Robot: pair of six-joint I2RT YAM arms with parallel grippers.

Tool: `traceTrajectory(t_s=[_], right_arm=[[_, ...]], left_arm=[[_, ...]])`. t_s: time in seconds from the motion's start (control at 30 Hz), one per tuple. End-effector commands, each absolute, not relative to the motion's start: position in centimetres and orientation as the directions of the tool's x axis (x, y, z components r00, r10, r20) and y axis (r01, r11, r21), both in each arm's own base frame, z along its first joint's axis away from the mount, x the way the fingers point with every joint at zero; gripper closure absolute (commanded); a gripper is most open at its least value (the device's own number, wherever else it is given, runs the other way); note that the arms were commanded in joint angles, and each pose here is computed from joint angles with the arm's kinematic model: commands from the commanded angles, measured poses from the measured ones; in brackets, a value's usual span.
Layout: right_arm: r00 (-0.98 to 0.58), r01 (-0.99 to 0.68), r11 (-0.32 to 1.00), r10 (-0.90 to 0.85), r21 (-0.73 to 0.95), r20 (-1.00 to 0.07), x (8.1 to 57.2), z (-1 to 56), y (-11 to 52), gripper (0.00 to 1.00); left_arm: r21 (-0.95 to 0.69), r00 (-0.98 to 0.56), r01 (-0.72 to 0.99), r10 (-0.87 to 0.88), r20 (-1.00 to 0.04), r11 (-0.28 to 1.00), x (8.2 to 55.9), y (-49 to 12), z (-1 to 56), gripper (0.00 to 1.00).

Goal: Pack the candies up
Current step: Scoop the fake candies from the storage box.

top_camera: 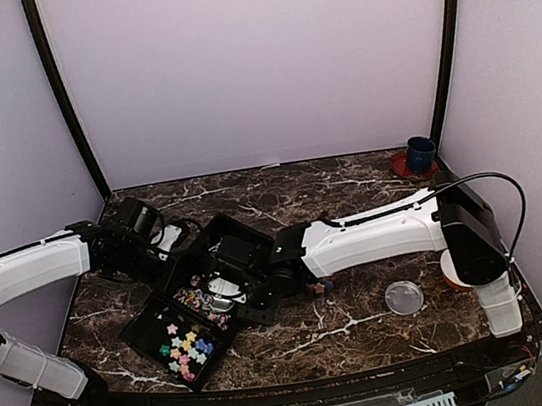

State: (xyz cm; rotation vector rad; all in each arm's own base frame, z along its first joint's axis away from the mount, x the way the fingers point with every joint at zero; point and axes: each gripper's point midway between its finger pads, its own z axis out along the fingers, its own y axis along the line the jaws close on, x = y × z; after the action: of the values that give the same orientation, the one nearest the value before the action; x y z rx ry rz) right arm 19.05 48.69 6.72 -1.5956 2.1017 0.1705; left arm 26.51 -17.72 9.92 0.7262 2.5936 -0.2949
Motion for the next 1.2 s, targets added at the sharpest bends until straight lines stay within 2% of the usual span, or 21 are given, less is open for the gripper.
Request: traceTrajectory(t_s=[0.0, 0.17, 0.33, 0.5, 0.77, 0.93, 1.03, 1.17], right_arm=[[-0.083, -0.957, 0.228, -0.804, -0.176, -0.589, 19.4, 6.5, 54.2, 1.0], [-0.147, -0.923, 0.358, -0.664, -0.139, -0.733, 21.5, 6.9, 58.1, 1.0], [-0.135, -0.93, 0.355, -0.561, -0.09, -0.817, 21.2, 8.7, 59.4, 1.0], [-0.097, -0.928, 0.365, -0.439, -0.079, -0.893, 20.4, 11.6, 56.8, 1.0], [-0.127, -0.91, 0.407, -0.458, -0.08, -0.88, 21.0, 10.4, 55.7, 1.0], [-0.157, -0.887, 0.45, -0.502, -0.102, -0.85, 22.0, 9.0, 55.8, 1.0], [-0.194, -0.85, 0.502, -0.576, -0.157, -0.794, 23.4, 7.6, 55.9, 1.0], [-0.168, -0.871, 0.472, -0.54, -0.132, -0.825, 22.7, 8.2, 56.6, 1.0]], left_arm=[[-0.417, -0.627, 0.756, 0.378, -0.681, 0.504, 23.3, -27.2, 18.3, 1.0], [-0.457, -0.639, 0.754, 0.366, -0.677, 0.472, 22.7, -27.7, 18.2, 1.0], [-0.452, -0.634, 0.756, 0.359, -0.685, 0.474, 22.6, -27.5, 18.2, 1.0], [-0.414, -0.648, 0.727, 0.349, -0.677, 0.547, 23.7, -26.6, 17.5, 1.0], [-0.408, -0.678, 0.681, 0.312, -0.666, 0.608, 25.2, -25.4, 16.9, 1.0], [-0.414, -0.669, 0.693, 0.312, -0.675, 0.591, 24.9, -25.5, 17.1, 1.0], [-0.433, -0.662, 0.709, 0.313, -0.682, 0.556, 24.5, -26.0, 17.5, 1.0], [-0.433, -0.659, 0.71, 0.31, -0.685, 0.555, 24.4, -26.0, 17.6, 1.0]])
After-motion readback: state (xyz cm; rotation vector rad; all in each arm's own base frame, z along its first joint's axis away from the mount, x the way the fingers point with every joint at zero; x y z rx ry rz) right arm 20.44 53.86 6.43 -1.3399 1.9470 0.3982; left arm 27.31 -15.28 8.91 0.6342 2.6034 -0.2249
